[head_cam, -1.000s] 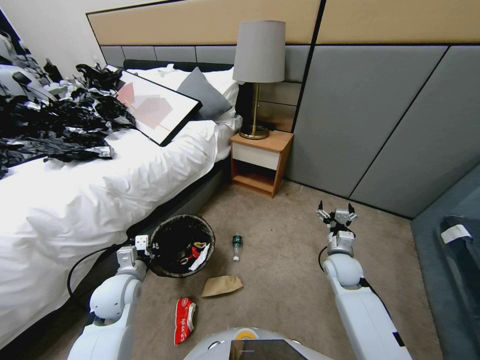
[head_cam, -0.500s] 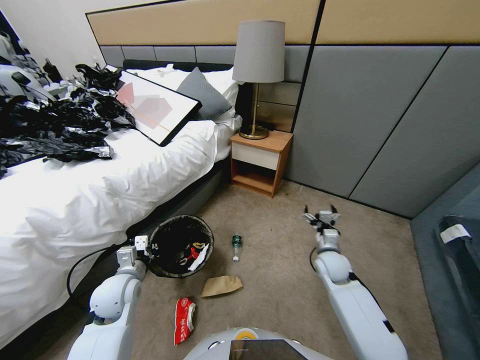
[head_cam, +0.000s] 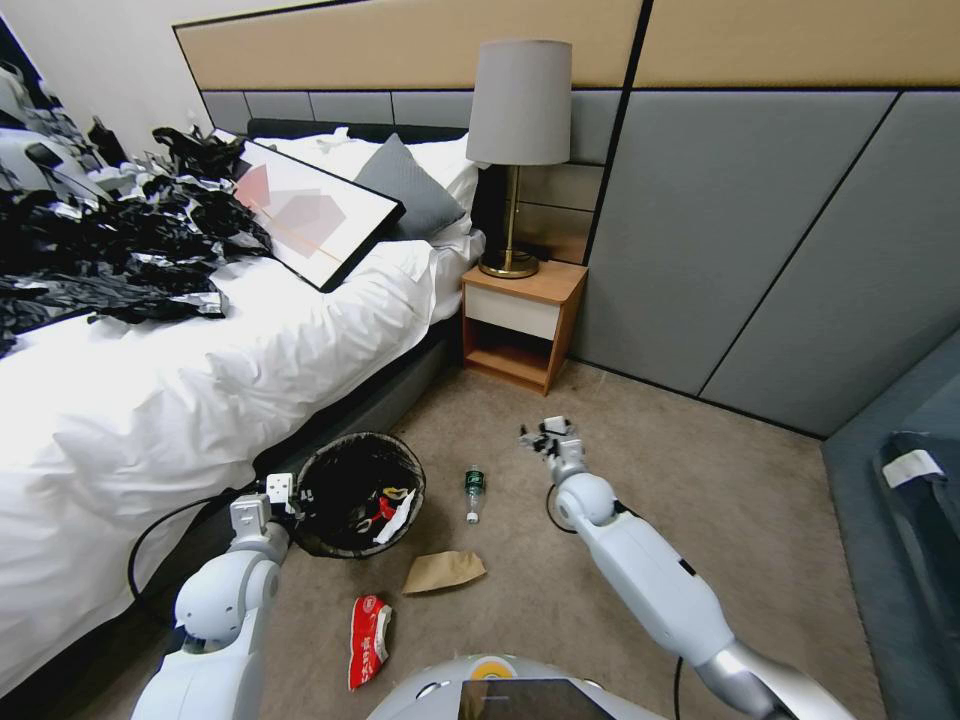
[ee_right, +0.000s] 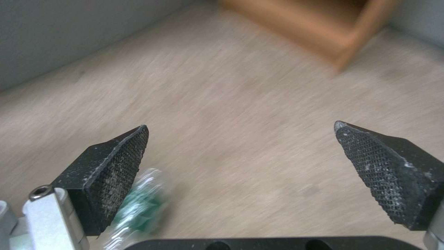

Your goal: Pick up the trash bin, then pick up the garbage from the floor and place it into the trash bin.

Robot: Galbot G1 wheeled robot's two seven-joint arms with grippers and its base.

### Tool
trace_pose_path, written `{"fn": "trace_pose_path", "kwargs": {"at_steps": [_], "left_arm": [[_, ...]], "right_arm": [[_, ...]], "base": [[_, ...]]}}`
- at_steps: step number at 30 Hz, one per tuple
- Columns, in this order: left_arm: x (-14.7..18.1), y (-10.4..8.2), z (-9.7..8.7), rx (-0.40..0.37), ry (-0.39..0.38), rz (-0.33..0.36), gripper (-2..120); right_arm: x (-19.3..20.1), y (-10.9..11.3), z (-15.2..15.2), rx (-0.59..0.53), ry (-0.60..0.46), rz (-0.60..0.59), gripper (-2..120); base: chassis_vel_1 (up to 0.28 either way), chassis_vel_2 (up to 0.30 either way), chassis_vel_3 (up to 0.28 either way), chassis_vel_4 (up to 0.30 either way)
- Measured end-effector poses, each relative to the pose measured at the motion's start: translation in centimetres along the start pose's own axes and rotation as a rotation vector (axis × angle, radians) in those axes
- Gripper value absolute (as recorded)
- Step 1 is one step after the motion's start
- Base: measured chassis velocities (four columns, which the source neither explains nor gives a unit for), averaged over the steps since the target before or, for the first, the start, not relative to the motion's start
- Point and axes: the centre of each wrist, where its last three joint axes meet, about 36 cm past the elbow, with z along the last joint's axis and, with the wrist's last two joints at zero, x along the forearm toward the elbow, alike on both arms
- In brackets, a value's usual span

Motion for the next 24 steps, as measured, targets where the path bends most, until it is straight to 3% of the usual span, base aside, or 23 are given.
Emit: {"fn": "trace_pose_path", "kwargs": {"at_steps": [7,11,19,24], "left_arm": [[-0.2,-0.1,0.2,0.001,0.001,-0.012,0],[-0.1,0.2,0.2,-0.004,0.0,-0.016,0],[-0.2,0.2,0.4,-0.011,0.004,-0.016,0],[-0.3,0.1,0.5,-0.016,0.008,-0.012,0]], "right_arm": [[-2.3,5.2,-0.6,-0.01,0.138,-0.087,100],[-3.5,6.3,-0.5,-0.025,0.168,-0.094,100],[-5.6,6.7,1.0,-0.065,0.232,-0.078,100],[-7.1,5.7,3.0,-0.097,0.283,-0.047,100]], "base": [[0.0,0.0,0.0,0.0],[0.0,0.0,0.0,0.0],[0.0,0.0,0.0,0.0],[0.0,0.0,0.0,0.0]]}}
